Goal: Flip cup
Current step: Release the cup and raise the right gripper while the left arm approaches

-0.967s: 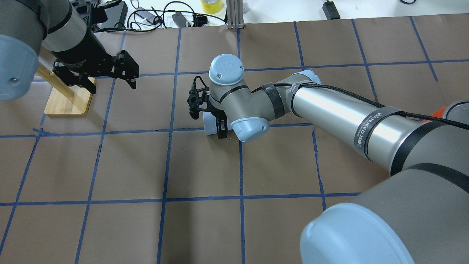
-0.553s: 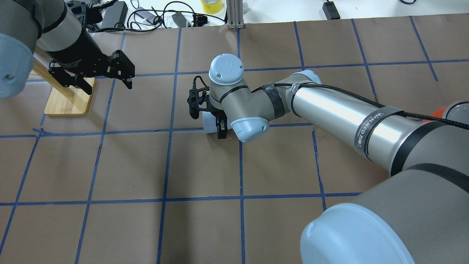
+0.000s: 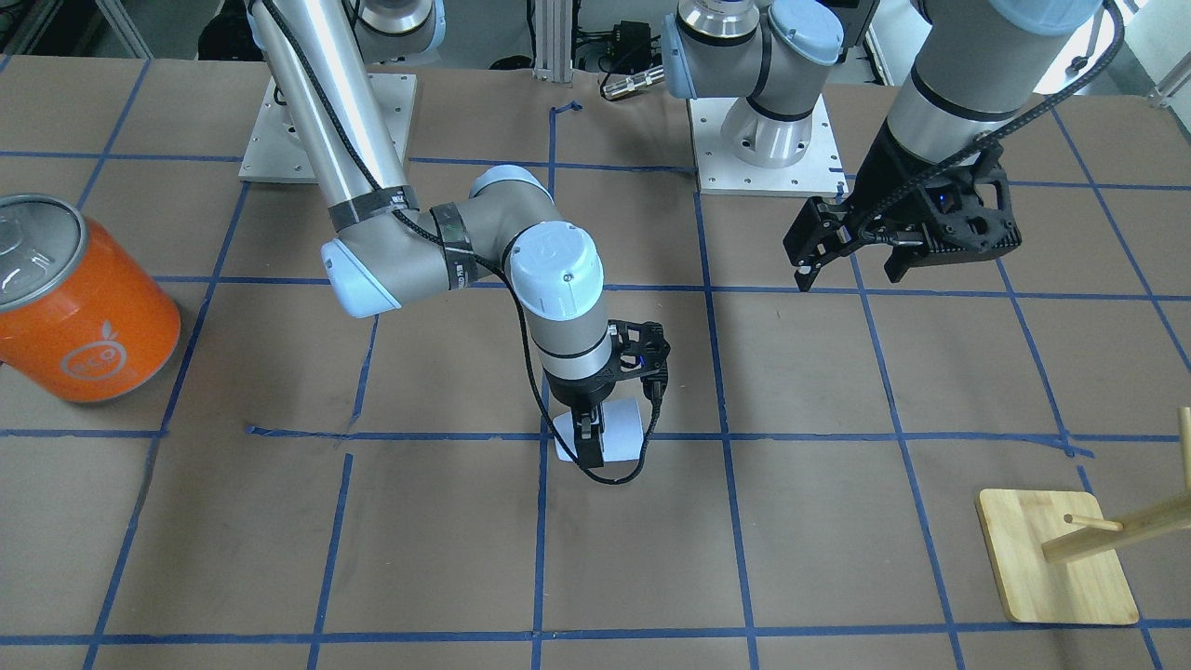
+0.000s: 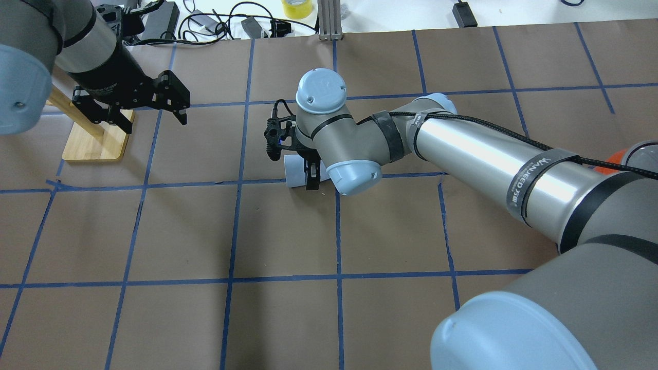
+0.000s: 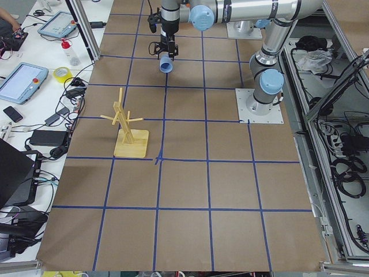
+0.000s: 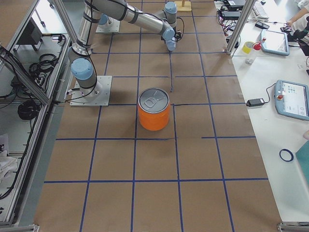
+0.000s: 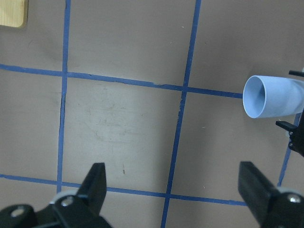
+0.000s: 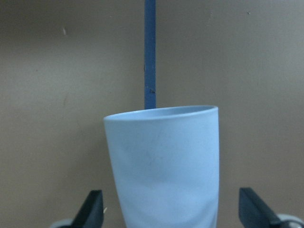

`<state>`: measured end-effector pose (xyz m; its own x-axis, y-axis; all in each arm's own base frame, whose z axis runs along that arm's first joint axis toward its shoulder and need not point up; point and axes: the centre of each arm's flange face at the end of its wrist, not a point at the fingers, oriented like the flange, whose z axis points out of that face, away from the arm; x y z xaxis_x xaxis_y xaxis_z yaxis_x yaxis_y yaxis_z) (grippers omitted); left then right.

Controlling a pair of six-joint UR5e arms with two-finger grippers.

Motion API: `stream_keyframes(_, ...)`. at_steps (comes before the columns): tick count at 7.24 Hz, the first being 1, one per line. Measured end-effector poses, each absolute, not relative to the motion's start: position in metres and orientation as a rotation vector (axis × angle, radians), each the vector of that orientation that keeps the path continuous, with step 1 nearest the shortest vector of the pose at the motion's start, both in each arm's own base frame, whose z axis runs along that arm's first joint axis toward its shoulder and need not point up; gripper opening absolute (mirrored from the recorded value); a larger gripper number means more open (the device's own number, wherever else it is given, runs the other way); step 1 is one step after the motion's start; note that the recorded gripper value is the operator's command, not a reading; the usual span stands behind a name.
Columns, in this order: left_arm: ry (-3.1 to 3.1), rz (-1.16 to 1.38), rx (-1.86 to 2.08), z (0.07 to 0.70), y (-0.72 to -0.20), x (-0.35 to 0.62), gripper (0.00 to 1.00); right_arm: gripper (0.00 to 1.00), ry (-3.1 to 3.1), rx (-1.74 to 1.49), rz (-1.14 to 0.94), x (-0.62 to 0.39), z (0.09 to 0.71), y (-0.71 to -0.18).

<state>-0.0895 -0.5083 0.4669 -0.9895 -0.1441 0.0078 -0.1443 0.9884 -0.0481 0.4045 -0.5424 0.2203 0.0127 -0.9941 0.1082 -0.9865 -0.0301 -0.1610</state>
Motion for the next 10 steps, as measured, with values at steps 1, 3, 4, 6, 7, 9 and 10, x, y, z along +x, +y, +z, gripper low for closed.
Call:
stream_keyframes(1,-3.128,0.062,0.221,0.462,-0.511,-0.089,1.0,0.99,2.172,-2.193,-0.282,0.399,0.241,-0.539)
stream_keyframes(3,-3.134,0.037,0.213,0.453,-0.517,-0.089,1.0,1.0,2.233,-2.133,-0.299,0.378,0.302,-0.543)
stream_keyframes(4,-3.125,0.032,0.219,0.447,-0.522,-0.09,1.0,1.0,2.289,-2.076,-0.312,0.361,0.332,-0.549)
stream_keyframes(6,-3.021,0.045,0.221,0.414,-0.54,-0.102,1.0,1.0,2.476,-1.851,-0.333,0.305,0.379,-0.562)
stream_keyframes(7,-2.95,0.074,0.217,0.388,-0.551,-0.11,1.0,1.0,2.596,-1.675,-0.353,0.276,0.395,-0.569)
stream_keyframes(9,-2.815,0.106,0.228,0.329,-0.57,-0.134,1.0,1.0,2.817,-1.246,-0.411,0.222,0.428,-0.578)
stream_keyframes(10,-2.788,0.097,0.221,0.305,-0.576,-0.148,1.0,1.0,2.877,-1.104,-0.403,0.201,0.442,-0.575)
